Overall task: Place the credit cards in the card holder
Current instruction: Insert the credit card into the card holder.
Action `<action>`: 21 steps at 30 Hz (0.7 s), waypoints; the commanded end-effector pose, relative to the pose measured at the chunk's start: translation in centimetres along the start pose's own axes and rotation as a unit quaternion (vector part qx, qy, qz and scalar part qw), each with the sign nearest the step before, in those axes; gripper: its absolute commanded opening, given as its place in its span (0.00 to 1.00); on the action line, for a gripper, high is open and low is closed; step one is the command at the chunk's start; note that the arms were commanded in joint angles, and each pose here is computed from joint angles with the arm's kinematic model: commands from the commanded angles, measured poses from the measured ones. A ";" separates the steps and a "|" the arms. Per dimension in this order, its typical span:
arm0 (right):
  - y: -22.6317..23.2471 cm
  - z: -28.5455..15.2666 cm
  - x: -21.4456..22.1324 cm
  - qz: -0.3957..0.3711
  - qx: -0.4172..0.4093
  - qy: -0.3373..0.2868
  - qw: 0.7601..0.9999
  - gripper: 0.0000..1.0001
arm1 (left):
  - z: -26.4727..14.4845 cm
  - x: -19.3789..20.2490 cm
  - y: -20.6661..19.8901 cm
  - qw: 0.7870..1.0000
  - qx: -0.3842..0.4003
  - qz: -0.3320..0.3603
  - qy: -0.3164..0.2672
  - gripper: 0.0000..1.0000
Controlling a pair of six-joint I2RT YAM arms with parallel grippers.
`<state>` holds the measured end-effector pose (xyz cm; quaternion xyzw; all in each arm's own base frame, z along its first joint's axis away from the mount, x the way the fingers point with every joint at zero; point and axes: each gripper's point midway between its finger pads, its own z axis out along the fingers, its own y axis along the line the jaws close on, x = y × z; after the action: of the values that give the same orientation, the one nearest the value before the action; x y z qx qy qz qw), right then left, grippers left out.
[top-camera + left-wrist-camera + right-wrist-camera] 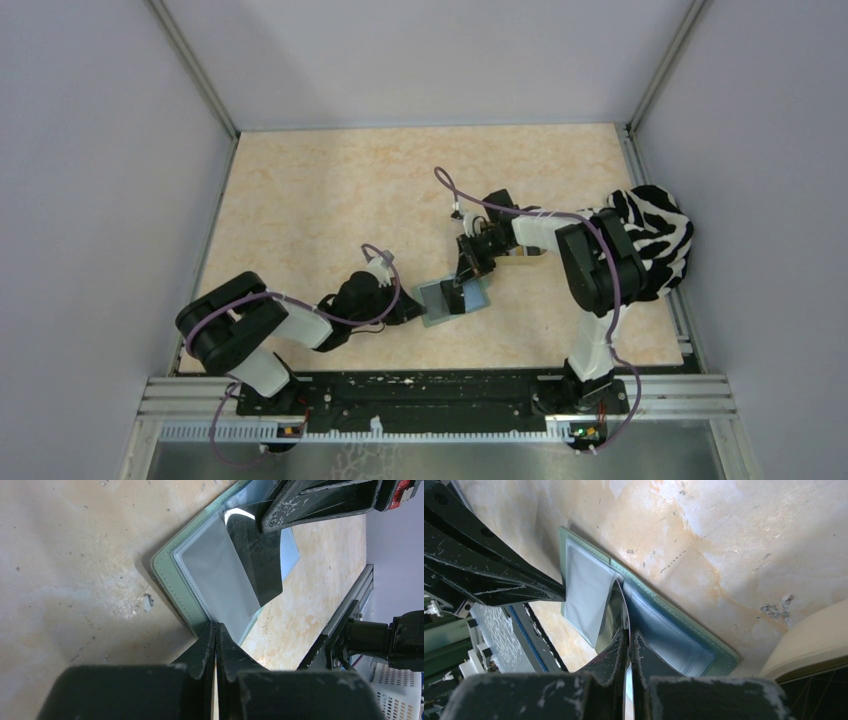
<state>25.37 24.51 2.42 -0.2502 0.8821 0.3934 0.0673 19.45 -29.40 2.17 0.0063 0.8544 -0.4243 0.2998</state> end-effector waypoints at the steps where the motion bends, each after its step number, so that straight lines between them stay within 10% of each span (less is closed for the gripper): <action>1: -0.9 0.4 0.4 -0.024 0.029 0.020 0.999 0.00 | 0.1 1.1 1.5 0.999 -0.031 0.012 0.022 0.04; 21: 0.0 0.1 0.7 -0.044 0.013 0.033 0.998 0.00 | 0.3 0.9 1.6 0.999 -0.036 0.021 0.025 0.03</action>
<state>25.03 24.24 2.48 -0.2736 0.8774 0.3891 0.0620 19.53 -29.58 2.15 0.0136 0.8569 -0.4206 0.2978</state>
